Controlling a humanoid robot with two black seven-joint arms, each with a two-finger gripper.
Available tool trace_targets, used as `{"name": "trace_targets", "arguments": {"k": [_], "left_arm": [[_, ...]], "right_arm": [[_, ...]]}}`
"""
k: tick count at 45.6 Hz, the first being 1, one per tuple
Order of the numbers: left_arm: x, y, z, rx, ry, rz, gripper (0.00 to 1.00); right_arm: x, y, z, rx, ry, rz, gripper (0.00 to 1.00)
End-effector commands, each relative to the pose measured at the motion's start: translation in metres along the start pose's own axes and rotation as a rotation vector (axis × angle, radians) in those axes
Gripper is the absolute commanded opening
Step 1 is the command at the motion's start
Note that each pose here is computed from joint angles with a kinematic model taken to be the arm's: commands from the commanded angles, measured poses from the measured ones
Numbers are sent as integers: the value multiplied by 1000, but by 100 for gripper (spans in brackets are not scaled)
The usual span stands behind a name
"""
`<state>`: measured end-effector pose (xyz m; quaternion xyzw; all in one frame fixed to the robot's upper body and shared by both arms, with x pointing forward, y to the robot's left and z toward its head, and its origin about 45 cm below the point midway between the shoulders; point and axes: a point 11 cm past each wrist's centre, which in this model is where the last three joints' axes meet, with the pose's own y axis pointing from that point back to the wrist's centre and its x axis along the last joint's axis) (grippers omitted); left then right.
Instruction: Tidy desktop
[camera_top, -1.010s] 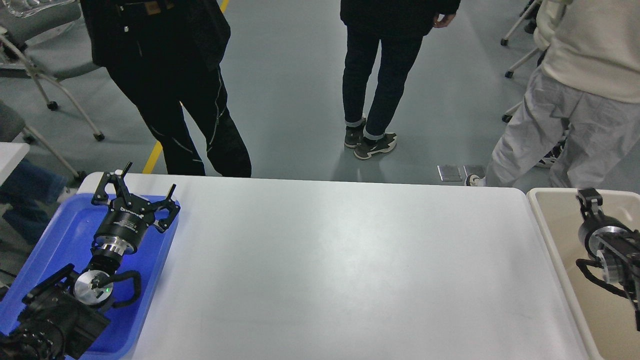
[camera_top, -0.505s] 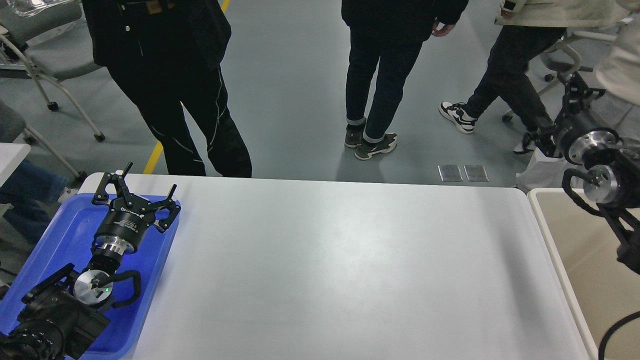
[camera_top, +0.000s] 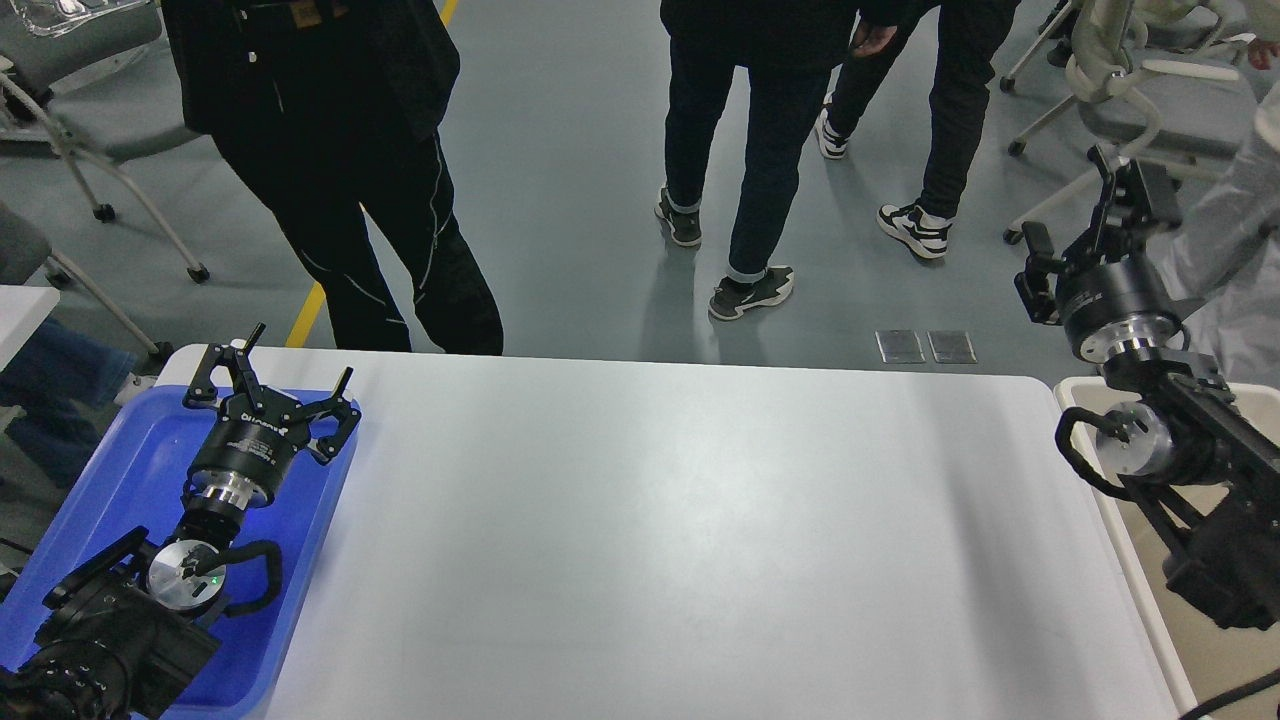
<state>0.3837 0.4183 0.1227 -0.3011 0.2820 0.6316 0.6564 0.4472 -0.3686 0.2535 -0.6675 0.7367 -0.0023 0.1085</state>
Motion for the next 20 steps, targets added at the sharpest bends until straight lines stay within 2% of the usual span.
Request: {"name": "trace_targets", "arguments": {"k": [1, 8, 20], "left_arm": [[0, 0, 0, 0, 0, 1, 100], [0, 0, 0, 0, 0, 1, 100], [0, 0, 0, 0, 0, 1, 100]], "right_arm": [[-14, 39, 62, -92, -55, 10, 100], [-23, 53, 86, -140, -89, 19, 100], [-27, 53, 87, -137, -113, 27, 100]]}}
